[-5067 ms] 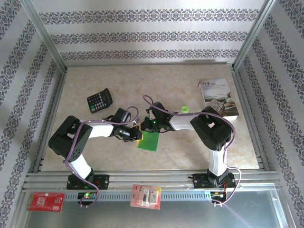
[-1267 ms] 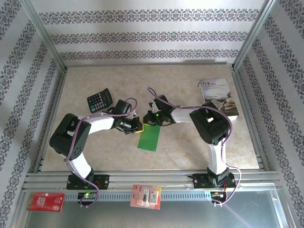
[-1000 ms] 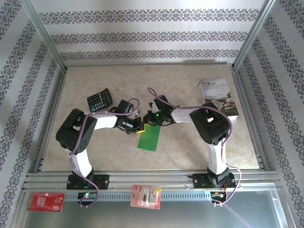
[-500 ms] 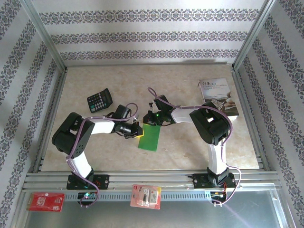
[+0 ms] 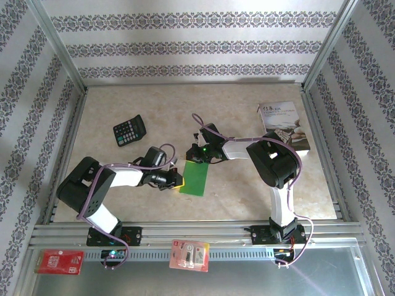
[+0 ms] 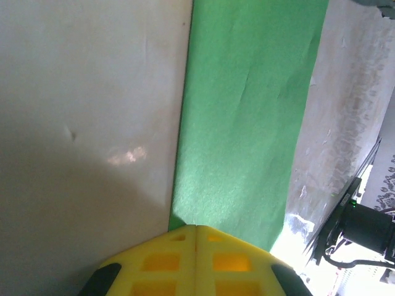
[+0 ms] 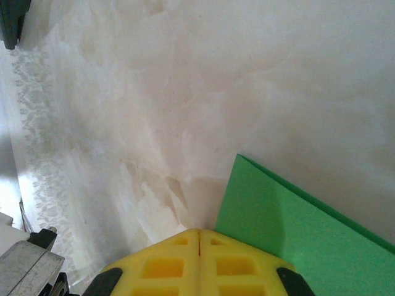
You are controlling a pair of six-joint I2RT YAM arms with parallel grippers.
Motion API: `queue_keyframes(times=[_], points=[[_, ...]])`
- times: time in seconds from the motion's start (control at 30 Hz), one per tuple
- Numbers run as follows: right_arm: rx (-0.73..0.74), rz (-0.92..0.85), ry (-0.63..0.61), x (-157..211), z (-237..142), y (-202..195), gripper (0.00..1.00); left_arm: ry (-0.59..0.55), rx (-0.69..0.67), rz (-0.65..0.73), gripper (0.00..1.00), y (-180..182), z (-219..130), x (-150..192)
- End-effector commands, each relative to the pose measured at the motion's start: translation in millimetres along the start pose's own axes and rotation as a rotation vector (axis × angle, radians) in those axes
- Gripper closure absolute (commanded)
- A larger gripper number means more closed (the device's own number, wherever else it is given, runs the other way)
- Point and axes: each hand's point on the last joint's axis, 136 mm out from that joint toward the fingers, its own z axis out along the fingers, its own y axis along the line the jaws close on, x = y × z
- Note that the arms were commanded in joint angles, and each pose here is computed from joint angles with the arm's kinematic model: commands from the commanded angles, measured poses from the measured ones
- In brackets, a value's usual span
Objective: Fold a paper plane with a square sheet of paper (pick it up from the middle)
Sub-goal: First fold in half a square sheet of paper at the center of the table.
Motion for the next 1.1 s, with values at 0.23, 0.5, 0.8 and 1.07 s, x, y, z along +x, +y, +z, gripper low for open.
queue_keyframes(times=[0.23,0.5,0.8,1.07], points=[[0.239,0.085,0.054,26,8,-73,1.00,0.175,-0.116,-0.172,1.00,45,3,81],[0.233,0.071,0.065,23,10,-72,1.00,0.184,-0.138,-0.165,1.00,43,-3,95],[0.183,-0.038,0.163,18,13,-52,1.00,0.000,-0.104,0.001,0.95,-10,-37,43],[0.017,-0.186,0.169,-15,-11,11,1.00,-0.176,-0.058,0.055,0.71,-42,-56,-16]])
